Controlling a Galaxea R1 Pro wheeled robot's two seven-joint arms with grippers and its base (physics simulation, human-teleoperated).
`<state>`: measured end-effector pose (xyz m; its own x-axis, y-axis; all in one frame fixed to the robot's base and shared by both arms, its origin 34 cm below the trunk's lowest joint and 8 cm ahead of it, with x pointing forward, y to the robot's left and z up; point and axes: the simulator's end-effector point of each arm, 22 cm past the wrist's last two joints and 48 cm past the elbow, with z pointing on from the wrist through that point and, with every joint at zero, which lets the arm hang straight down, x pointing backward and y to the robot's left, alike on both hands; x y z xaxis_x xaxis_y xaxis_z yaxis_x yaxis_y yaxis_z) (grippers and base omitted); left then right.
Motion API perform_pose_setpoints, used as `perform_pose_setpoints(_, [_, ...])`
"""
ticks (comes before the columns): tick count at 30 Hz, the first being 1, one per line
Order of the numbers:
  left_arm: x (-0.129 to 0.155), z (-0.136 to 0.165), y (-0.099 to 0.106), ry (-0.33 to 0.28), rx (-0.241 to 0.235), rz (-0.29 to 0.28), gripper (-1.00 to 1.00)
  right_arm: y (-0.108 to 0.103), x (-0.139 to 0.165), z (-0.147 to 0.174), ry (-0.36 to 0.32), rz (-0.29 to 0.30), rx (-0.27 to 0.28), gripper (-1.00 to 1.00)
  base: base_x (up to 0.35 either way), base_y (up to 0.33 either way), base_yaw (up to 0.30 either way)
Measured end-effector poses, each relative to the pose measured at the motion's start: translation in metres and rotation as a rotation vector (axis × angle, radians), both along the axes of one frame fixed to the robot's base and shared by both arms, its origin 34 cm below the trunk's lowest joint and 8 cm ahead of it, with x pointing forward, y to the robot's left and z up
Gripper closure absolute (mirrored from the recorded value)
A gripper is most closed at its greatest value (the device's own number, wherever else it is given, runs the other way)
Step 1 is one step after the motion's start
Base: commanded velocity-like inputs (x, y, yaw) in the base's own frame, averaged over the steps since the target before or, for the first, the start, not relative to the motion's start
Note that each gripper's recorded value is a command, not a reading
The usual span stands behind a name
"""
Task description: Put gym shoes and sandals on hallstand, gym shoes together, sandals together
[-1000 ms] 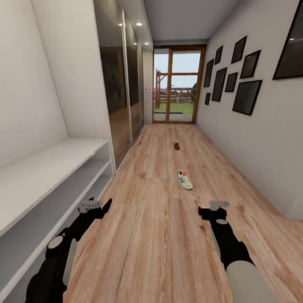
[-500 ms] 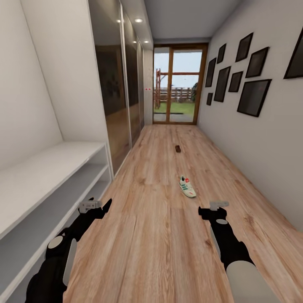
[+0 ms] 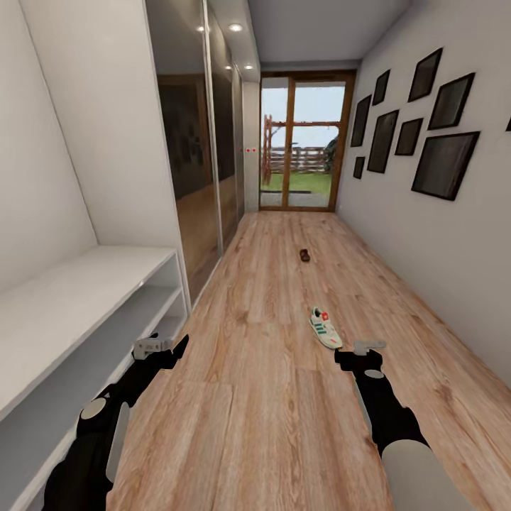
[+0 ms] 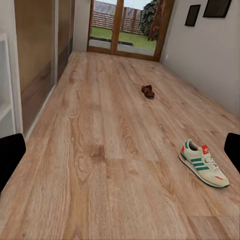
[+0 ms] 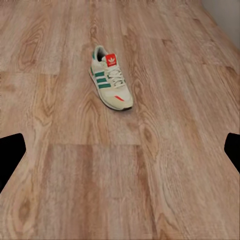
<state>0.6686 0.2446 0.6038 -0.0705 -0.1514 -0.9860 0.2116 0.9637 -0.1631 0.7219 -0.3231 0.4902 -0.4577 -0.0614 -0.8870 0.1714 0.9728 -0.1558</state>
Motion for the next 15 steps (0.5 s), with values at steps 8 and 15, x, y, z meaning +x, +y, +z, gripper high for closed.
perform_pose_setpoints(8, [0.0000, 0.0000, 0.0000, 0.000, 0.000, 0.000, -1.00, -0.0001, 0.0000, -0.0001, 0.000, 0.000, 0.000, -1.00, 0.341, 0.120, 0.000])
perform_pose_setpoints(15, [0.0000, 0.0000, 0.0000, 0.000, 0.000, 0.000, -1.00, 0.0001, 0.0000, -0.0001, 0.000, 0.000, 0.000, -1.00, 0.340, 0.121, 0.000])
